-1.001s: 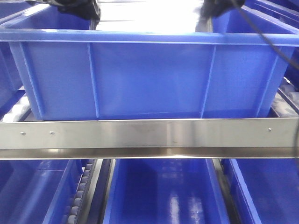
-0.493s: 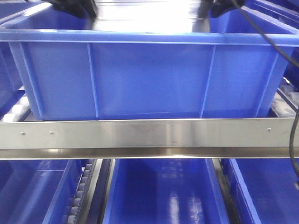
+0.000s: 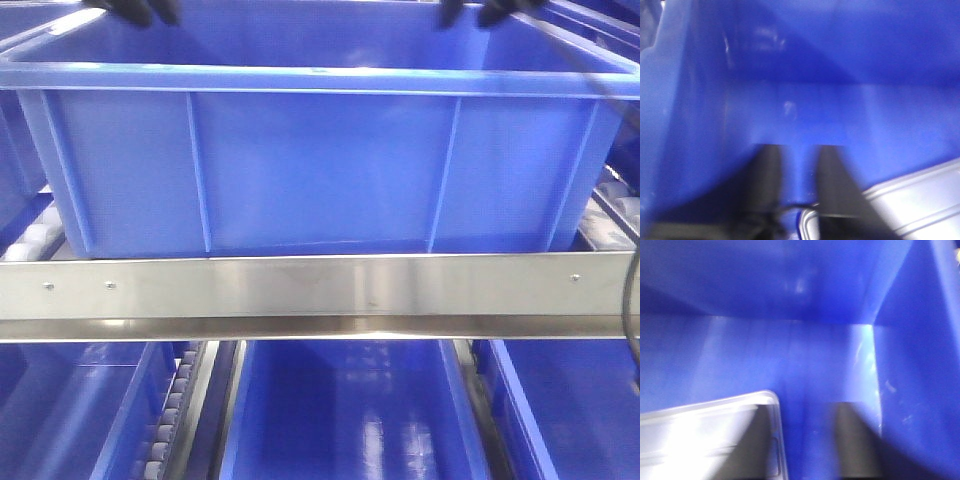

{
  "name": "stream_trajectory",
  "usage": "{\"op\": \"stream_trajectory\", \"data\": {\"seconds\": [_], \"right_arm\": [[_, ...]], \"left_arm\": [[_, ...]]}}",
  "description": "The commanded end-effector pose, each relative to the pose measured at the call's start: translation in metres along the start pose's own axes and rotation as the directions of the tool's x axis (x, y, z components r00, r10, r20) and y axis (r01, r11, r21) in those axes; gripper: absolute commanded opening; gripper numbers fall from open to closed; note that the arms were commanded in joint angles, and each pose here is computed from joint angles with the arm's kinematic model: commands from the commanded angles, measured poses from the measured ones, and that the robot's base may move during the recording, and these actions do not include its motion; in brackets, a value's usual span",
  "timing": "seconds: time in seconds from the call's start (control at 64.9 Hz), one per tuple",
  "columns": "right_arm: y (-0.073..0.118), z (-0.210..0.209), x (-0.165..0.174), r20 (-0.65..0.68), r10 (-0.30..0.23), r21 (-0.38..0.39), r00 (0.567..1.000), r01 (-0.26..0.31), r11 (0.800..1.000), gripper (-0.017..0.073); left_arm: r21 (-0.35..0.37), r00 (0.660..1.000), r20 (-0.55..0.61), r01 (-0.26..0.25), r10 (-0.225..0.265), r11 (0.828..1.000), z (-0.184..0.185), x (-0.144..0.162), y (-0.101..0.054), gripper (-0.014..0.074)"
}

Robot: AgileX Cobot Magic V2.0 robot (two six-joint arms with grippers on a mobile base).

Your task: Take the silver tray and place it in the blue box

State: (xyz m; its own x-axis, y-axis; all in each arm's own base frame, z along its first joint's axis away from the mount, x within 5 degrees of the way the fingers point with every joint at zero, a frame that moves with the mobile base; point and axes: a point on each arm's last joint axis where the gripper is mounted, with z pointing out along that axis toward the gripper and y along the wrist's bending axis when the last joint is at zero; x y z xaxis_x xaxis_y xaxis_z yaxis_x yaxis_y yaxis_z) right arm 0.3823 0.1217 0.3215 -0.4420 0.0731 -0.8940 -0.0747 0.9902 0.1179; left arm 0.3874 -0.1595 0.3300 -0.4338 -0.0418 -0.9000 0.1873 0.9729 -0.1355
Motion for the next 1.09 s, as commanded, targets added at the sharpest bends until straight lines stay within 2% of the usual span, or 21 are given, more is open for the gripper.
{"op": "stream_trajectory", "data": {"seconds": [0.0, 0.046, 0.154, 0.354, 0.431, 0.539, 0.585, 0.647, 0.785, 0.862, 1.078], "right_arm": [[0.005, -0.028, -0.035, 0.148, -0.015, -0.064, 0.989, 0.025, 0.998, 0.0059], [0.005, -0.026, -0.035, 0.152, -0.018, -0.073, 0.988, 0.029, 0.997, 0.0081], [0.008, -0.026, -0.036, 0.173, -0.027, -0.100, 0.984, 0.045, 0.994, 0.0071], [0.013, -0.045, -0.048, 0.260, -0.021, -0.175, 0.965, 0.068, 0.982, 0.0050], [0.012, -0.058, -0.046, 0.283, -0.048, -0.186, 0.958, 0.104, 0.977, 0.0050], [0.009, -0.078, -0.033, 0.313, -0.140, -0.198, 0.939, 0.209, 0.958, 0.0050], [0.007, -0.088, -0.025, 0.323, -0.179, -0.205, 0.929, 0.254, 0.945, 0.0050], [0.005, -0.101, -0.015, 0.335, -0.203, -0.224, 0.920, 0.287, 0.931, 0.0050], [-0.002, -0.134, 0.009, 0.355, -0.196, -0.274, 0.914, 0.303, 0.913, 0.0049], [-0.007, -0.155, 0.020, 0.376, -0.190, -0.284, 0.907, 0.308, 0.908, 0.0049], [-0.026, -0.205, 0.056, 0.420, -0.178, -0.278, 0.890, 0.313, 0.908, 0.0049]], "left_arm": [[0.082, 0.986, 0.164, -0.014, 0.000, 0.997, -0.030, -0.036, -0.009, -0.0081], [0.094, 0.985, 0.173, -0.016, -0.001, 0.995, -0.028, -0.036, -0.010, -0.0087], [0.104, 0.983, 0.183, -0.018, -0.002, 0.994, -0.029, -0.037, -0.011, -0.0099], [0.123, 0.973, 0.224, 0.019, -0.046, 0.992, -0.056, -0.050, -0.010, -0.0099], [0.140, 0.968, 0.244, 0.015, -0.049, 0.990, -0.071, -0.050, -0.008, -0.0099], [0.203, 0.955, 0.292, -0.004, -0.056, 0.979, -0.096, -0.040, -0.006, -0.0099], [0.237, 0.949, 0.310, -0.016, -0.060, 0.971, -0.107, -0.031, -0.005, -0.0099], [0.276, 0.946, 0.319, -0.028, -0.064, 0.961, -0.120, -0.015, -0.004, -0.0099], [0.325, 0.942, 0.333, -0.073, -0.042, 0.943, -0.149, 0.020, 0.003, -0.0099], [0.333, 0.941, 0.336, -0.093, -0.026, 0.938, -0.167, 0.039, 0.009, -0.0103], [0.357, 0.926, 0.375, -0.104, -0.041, 0.928, -0.216, 0.085, 0.026, -0.0104]]}}
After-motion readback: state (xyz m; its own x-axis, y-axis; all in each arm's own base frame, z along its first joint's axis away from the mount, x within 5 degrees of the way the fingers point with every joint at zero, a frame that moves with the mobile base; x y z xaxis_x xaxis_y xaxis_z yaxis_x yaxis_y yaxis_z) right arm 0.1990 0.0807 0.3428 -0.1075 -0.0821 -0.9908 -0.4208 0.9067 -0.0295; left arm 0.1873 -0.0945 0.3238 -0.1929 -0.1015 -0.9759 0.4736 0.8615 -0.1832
